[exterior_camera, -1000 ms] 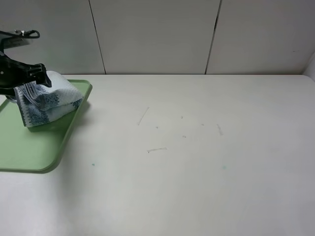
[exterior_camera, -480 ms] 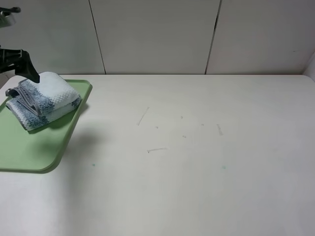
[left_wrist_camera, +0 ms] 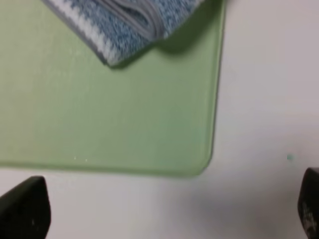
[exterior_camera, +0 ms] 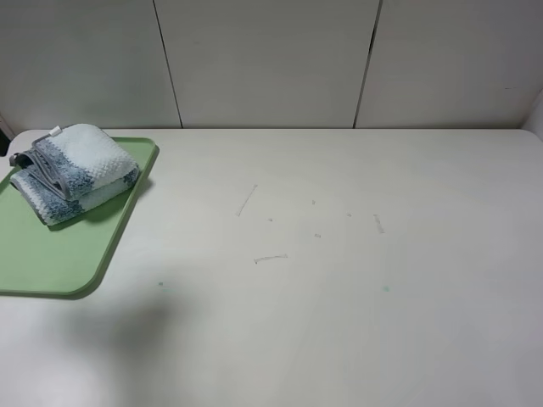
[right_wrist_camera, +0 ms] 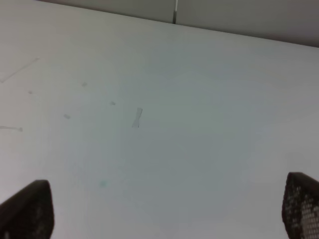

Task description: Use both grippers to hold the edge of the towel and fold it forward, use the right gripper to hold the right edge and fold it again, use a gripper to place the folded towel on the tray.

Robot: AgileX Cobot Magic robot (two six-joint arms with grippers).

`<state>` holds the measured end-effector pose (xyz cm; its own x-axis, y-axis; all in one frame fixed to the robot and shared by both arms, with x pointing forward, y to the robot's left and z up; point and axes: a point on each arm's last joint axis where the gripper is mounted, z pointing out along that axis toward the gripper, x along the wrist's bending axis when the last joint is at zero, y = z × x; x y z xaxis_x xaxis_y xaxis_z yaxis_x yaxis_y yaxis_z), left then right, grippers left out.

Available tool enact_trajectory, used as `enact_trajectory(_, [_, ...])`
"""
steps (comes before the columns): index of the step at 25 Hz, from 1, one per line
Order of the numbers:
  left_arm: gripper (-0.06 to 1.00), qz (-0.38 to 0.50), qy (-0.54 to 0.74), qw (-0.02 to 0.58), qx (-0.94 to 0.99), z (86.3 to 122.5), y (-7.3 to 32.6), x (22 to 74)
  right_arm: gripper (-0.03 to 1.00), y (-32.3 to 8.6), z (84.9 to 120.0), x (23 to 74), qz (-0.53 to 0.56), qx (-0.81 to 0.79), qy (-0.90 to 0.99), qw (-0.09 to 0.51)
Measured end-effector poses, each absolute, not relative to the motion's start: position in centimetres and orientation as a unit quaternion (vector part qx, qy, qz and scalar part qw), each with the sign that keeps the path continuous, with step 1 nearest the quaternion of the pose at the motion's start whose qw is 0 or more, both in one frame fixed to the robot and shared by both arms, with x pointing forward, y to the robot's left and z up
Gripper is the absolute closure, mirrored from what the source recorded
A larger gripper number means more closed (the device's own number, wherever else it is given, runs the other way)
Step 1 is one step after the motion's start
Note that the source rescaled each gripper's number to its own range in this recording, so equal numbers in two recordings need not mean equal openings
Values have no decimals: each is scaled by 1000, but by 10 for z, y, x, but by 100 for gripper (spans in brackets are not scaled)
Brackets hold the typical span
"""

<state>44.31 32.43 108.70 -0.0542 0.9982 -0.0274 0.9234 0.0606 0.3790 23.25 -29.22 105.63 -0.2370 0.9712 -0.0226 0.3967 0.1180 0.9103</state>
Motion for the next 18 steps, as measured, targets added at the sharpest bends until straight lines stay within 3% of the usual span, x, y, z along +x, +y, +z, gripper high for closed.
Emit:
enact_trajectory(12, [-5, 182, 696, 182, 671, 1099, 307, 317, -3, -292, 1056, 233, 420, 514, 665, 342])
enact_trajectory(18, [-5, 256, 648, 238, 677, 1108, 299, 274, -3, -292, 1056, 233, 420, 514, 665, 342])
